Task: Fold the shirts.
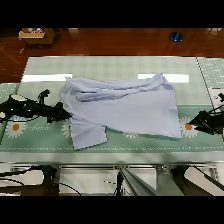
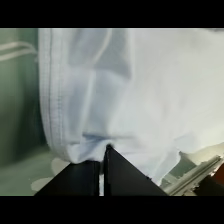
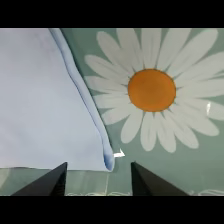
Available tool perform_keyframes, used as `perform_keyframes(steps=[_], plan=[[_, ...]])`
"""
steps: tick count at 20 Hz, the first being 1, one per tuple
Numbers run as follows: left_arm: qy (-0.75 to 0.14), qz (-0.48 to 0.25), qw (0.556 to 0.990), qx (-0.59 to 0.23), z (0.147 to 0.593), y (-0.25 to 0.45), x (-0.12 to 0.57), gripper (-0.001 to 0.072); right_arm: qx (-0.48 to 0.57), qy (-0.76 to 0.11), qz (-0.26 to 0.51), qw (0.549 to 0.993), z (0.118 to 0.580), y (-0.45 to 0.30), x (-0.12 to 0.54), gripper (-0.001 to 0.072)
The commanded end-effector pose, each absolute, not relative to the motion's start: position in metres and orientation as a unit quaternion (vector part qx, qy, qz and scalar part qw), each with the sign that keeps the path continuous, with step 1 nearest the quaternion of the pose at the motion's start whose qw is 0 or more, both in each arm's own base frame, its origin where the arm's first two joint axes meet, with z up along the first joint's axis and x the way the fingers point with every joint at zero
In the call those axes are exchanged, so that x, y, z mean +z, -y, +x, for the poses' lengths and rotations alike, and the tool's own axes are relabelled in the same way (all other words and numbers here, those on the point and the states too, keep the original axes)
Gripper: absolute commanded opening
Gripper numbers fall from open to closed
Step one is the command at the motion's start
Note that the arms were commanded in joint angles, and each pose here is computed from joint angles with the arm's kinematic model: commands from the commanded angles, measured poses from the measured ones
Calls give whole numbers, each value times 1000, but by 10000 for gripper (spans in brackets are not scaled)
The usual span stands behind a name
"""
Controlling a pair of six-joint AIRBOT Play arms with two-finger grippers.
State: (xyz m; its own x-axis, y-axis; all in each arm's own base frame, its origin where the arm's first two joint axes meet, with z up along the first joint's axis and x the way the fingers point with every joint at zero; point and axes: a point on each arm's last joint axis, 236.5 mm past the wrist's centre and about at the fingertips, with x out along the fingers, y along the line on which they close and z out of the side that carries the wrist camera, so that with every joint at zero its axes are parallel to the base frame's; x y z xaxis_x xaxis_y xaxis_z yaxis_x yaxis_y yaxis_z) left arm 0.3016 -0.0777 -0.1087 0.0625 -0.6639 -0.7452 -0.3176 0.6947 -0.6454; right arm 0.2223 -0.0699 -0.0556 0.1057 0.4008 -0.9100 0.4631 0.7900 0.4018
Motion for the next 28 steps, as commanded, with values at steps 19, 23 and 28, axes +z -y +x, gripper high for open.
perform_keyframes(steps=[19, 23, 28], plan=[[-591, -351, 695, -210, 346, 85, -33, 25, 75, -578, 365, 727, 281, -21, -44, 24], [-374, -313, 822, -294, 405, 92, 164, 25, 149, -377, 309, 861, 352, -17, 138, 24], [-60, -127, 928, -345, 324, 114, 450, 25, 187, -84, 157, 966, 320, -39, 403, 24]])
